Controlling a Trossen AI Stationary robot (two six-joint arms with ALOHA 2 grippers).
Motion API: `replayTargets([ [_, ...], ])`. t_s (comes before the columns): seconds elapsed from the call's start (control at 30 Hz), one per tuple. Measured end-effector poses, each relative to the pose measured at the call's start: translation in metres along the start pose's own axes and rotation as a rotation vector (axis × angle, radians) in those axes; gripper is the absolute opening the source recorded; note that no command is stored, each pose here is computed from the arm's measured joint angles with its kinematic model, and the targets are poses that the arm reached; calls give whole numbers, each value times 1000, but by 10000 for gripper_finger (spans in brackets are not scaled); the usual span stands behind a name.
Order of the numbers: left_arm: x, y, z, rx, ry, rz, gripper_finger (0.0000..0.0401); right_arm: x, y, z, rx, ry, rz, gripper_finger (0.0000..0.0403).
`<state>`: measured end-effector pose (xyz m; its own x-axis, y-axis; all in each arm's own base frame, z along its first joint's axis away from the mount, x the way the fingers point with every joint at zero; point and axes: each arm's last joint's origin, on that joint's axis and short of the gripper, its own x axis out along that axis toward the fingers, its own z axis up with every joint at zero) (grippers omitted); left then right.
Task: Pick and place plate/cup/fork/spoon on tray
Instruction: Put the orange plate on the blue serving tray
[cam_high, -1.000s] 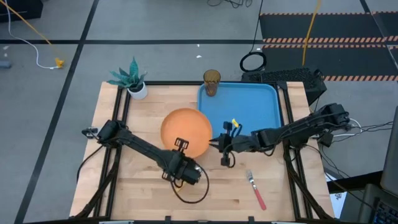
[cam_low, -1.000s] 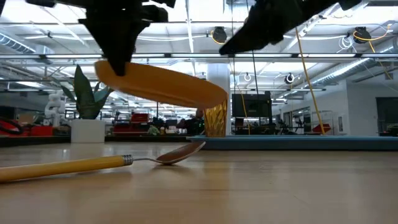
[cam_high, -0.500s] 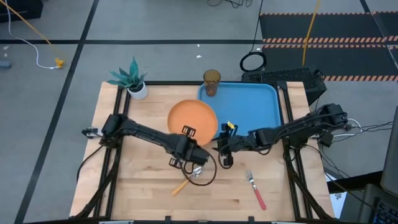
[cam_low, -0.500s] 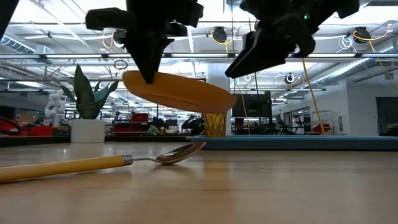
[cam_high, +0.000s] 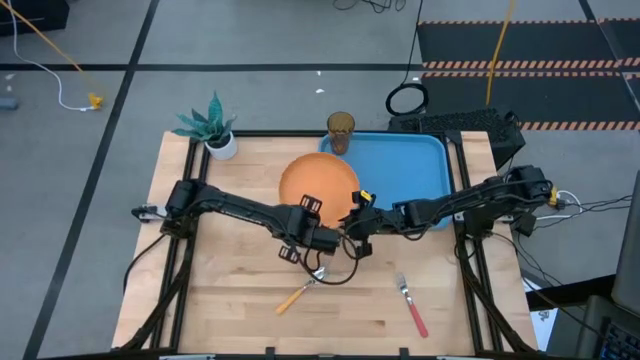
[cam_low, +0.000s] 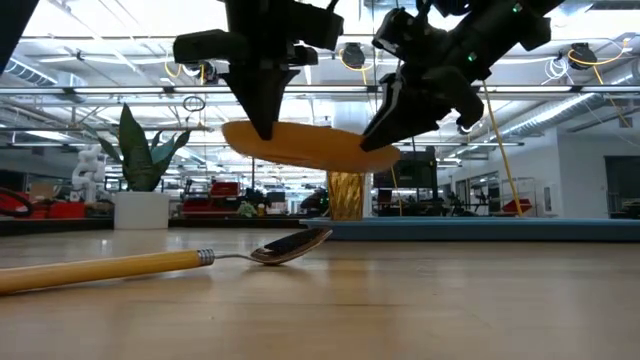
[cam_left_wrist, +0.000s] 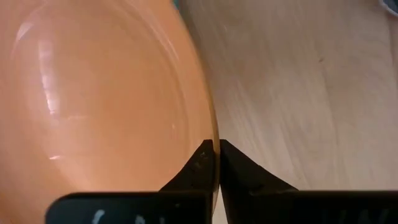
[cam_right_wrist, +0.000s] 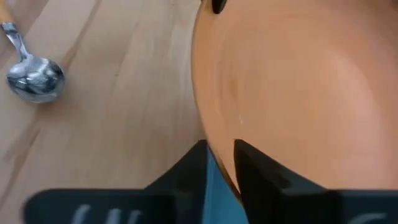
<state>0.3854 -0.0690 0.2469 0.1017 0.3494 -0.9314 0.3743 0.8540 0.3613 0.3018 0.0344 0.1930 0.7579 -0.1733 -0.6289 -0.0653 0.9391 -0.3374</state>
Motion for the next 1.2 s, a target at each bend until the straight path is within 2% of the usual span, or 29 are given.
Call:
replayTargets([
  [0.1,1,3,0,2,-4,2,11,0,0,-1,-11,10,19,13],
  [0.3,1,3,2,4,-19,14,23,0,0,-2,-9,17,14,16],
  [0.43,3,10,3,-77,-37,24,32,0,1,-4,-19,36,11,4],
  [0.6,7,24,5,-196,-86,39,106,-1,-1,-4,6,36,-4,2],
  [0.77,8,26,7,-224,-102,78,191,-6,-3,-4,16,49,-10,1],
  [0.9,8,26,6,-242,-90,81,226,-15,-5,-9,36,121,-31,1],
  [1.03,6,27,2,-269,-69,108,229,-26,-7,-16,76,197,-41,0],
  [1.2,-7,30,-14,-300,-15,152,209,-36,-8,-24,123,284,-33,0],
])
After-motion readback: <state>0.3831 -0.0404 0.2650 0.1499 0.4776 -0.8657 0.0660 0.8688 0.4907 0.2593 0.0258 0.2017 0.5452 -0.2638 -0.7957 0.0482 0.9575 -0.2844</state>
